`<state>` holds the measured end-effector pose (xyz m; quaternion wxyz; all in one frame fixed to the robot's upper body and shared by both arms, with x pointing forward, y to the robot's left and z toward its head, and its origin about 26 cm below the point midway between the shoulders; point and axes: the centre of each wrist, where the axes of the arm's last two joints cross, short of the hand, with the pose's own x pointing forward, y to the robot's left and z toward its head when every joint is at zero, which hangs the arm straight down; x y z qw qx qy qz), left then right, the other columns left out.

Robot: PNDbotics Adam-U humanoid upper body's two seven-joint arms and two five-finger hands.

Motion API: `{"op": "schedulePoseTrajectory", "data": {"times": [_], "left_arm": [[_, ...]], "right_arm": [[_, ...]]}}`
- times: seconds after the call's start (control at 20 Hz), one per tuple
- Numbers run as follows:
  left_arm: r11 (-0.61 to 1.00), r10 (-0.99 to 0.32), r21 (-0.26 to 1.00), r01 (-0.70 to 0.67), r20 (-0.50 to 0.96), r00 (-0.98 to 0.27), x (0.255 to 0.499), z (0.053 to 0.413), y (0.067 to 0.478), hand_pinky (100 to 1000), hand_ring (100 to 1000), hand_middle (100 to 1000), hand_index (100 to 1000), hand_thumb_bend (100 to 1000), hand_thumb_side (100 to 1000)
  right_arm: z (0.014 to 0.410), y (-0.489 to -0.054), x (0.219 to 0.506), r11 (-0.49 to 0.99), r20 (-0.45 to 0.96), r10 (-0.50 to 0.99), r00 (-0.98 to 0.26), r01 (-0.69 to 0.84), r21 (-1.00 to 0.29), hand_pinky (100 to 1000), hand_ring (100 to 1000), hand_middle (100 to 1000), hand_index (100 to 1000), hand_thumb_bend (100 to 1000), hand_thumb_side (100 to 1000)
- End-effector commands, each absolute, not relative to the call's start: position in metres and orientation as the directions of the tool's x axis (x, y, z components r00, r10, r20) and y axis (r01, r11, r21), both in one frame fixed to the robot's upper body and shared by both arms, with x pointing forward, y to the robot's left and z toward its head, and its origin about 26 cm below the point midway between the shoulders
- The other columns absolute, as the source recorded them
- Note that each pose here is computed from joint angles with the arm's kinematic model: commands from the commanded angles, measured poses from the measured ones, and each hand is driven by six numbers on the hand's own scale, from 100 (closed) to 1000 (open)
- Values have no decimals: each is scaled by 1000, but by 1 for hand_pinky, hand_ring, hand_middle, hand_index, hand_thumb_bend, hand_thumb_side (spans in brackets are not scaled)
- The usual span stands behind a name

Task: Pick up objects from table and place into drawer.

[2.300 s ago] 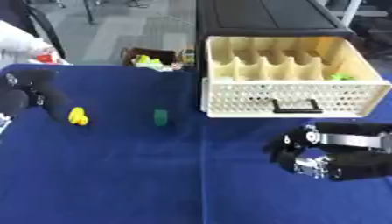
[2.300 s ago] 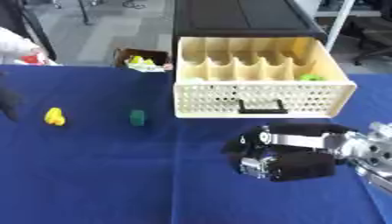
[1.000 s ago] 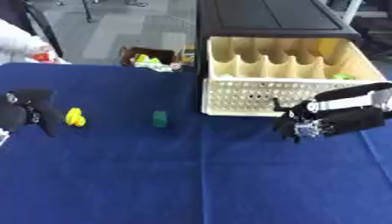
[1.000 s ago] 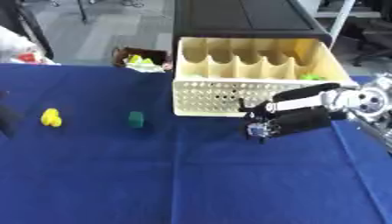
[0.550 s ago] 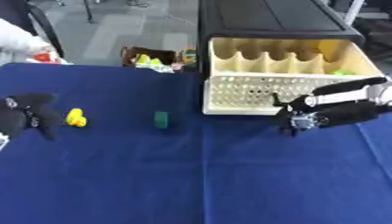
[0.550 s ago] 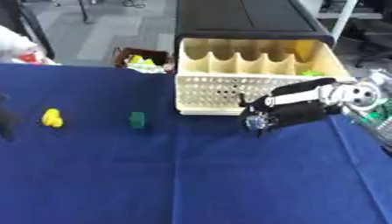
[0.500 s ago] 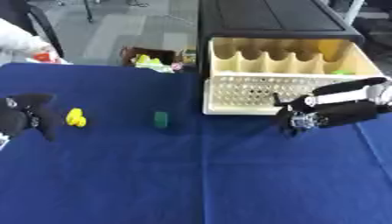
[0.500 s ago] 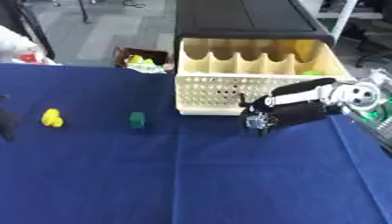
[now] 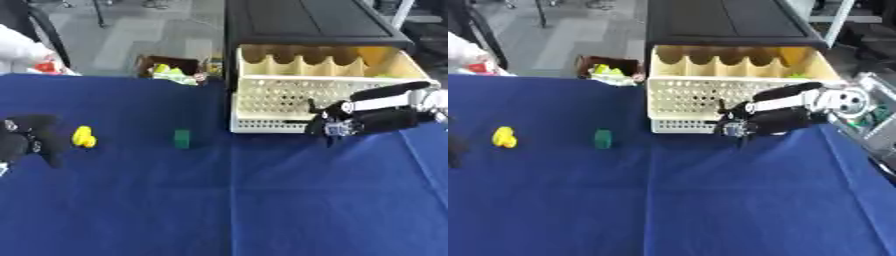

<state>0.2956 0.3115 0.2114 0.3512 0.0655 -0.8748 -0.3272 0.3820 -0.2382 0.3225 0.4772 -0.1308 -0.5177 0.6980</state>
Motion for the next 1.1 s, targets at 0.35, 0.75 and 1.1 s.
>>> {"op": "schedulePoseTrajectory", "data": {"times": [0.35,0.75,1.1], "left_arm": [[766,-353,635,99,545,-760,292,218,312,495,643,540,834,100,892],[760,-353,641,109,547,-759,292,216,312,498,644,541,835,100,903],[758,-355,643,110,548,-757,292,215,313,500,645,542,836,100,903]], "right_arm": [[338,-242,400,53,308,816,-490,-466,-883,814,752,766,903,100,1000],[337,-243,420,92,309,831,-462,-434,-896,814,751,763,899,100,1000],[335,-245,430,108,315,834,-454,-425,-899,813,750,761,900,100,1000]]}}
